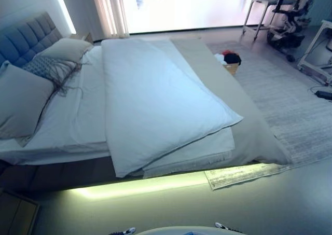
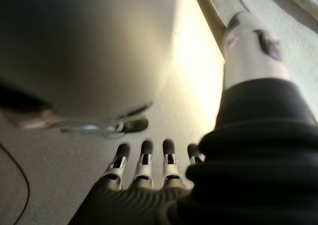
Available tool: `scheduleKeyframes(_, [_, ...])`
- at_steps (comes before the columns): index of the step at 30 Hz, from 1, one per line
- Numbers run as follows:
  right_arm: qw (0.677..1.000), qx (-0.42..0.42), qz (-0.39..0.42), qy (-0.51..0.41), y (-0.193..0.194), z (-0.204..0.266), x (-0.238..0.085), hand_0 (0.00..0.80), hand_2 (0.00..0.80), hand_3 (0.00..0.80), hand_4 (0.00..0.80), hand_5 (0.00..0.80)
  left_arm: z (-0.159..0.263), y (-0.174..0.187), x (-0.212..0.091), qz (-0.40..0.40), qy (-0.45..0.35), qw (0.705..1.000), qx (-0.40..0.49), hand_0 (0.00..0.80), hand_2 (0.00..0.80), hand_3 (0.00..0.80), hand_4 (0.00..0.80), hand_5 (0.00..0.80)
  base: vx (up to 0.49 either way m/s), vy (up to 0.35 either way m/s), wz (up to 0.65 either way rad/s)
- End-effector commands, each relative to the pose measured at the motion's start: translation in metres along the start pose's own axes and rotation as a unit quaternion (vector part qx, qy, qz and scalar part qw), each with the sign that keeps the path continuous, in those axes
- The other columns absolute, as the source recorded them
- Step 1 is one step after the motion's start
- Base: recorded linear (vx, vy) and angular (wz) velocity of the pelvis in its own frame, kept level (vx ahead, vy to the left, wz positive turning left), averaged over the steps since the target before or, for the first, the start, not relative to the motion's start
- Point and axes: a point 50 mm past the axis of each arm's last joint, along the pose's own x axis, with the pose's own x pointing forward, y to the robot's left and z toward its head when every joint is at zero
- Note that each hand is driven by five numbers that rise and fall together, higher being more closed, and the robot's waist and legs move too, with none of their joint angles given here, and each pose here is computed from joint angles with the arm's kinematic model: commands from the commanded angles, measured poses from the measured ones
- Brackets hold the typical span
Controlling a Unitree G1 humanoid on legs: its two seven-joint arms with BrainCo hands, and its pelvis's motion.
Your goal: Make the bed neatly
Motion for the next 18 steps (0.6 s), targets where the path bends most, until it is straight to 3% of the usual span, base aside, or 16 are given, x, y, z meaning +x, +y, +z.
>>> scheduleKeyframes(1, [1.000, -0.023, 0.018, -0.009, 0.022, 0.018, 0.004, 0.000, 0.000, 0.000, 0.000, 0.000, 0.014, -0.015, 0.003, 0.004, -0.011, 1.000, 0.014, 0.000, 0.000, 0.000, 0.000, 0.000, 0.000, 0.000, 0.00])
scheduleKeyframes(6, [0.999, -0.025, -0.010, -0.031, 0.016, 0.025, 0.003, 0.000, 0.000, 0.000, 0.000, 0.000, 0.010, -0.009, 0.002, 0.026, -0.008, 1.000, 0.008, 0.000, 0.000, 0.000, 0.000, 0.000, 0.023, -0.008, 0.00])
scheduleKeyframes(10, [0.999, -0.025, 0.001, -0.031, 0.019, 0.024, 0.003, 0.000, 0.000, 0.000, 0.000, 0.000, 0.003, -0.009, 0.002, 0.037, 0.024, 0.999, 0.027, 0.000, 0.000, 0.000, 0.000, 0.000, 0.000, 0.000, 0.00])
scheduleKeyframes(18, [0.999, -0.010, 0.021, -0.030, 0.026, 0.022, 0.004, 0.000, 0.000, 0.000, 0.000, 0.000, 0.007, -0.007, 0.002, 0.069, 0.004, 0.998, 0.001, 0.000, 0.000, 0.000, 0.000, 0.000, 0.000, 0.000, 0.00])
